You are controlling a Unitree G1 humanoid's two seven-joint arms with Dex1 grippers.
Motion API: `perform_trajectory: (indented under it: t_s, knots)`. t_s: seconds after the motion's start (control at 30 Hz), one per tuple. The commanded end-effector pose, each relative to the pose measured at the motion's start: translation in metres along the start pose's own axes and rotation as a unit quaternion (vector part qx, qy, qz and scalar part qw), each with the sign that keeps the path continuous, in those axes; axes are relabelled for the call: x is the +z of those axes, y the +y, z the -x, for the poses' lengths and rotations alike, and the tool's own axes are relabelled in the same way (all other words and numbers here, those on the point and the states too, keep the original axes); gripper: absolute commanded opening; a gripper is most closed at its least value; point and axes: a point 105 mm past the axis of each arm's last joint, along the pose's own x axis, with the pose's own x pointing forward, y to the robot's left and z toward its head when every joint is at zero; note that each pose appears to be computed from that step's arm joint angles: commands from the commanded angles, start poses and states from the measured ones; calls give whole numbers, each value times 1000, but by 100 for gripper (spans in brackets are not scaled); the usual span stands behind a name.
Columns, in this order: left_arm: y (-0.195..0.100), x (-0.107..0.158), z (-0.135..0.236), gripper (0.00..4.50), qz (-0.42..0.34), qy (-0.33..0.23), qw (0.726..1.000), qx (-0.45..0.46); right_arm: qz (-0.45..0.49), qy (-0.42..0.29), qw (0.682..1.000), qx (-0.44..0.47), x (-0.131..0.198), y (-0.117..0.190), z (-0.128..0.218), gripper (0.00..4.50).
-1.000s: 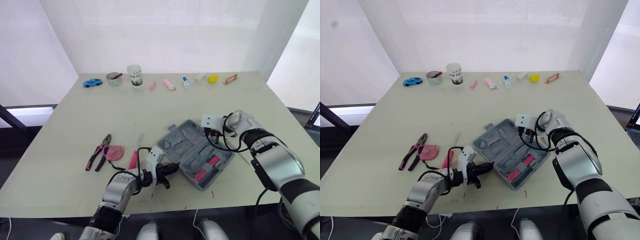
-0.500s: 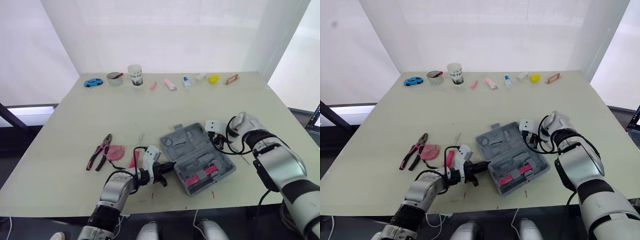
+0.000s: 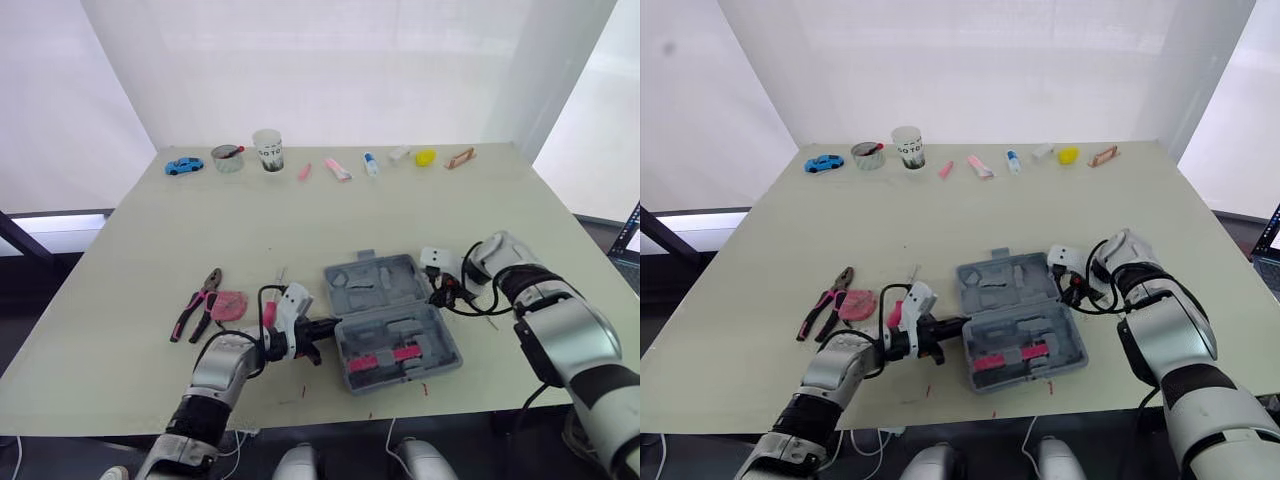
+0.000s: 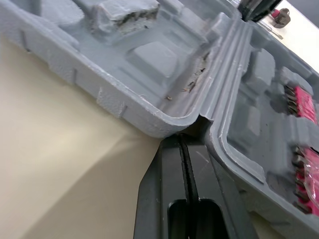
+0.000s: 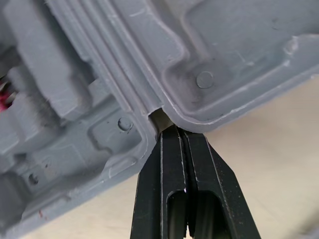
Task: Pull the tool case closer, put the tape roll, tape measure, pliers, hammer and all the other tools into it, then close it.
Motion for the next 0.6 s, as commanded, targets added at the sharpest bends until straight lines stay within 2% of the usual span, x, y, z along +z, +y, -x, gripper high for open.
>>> perform_trajectory:
  t_s: [0.03, 0.2, 0.43, 0.6]
  knots:
    - [6, 9, 3, 0, -17, -7, 1000, 1, -20, -31, 998, 50, -1, 13, -11, 2]
    - [9, 10, 5, 0, -25, 5, 1000, -12, -33, -116, 991, 58, 6, 16, -13, 2]
    - [11, 10, 7, 0, -35, 14, 999, -25, -35, -192, 980, 45, 1, 19, -12, 2]
    - [4, 4, 7, 0, -51, 36, 996, -60, -28, -239, 970, 37, -6, 33, -17, 2]
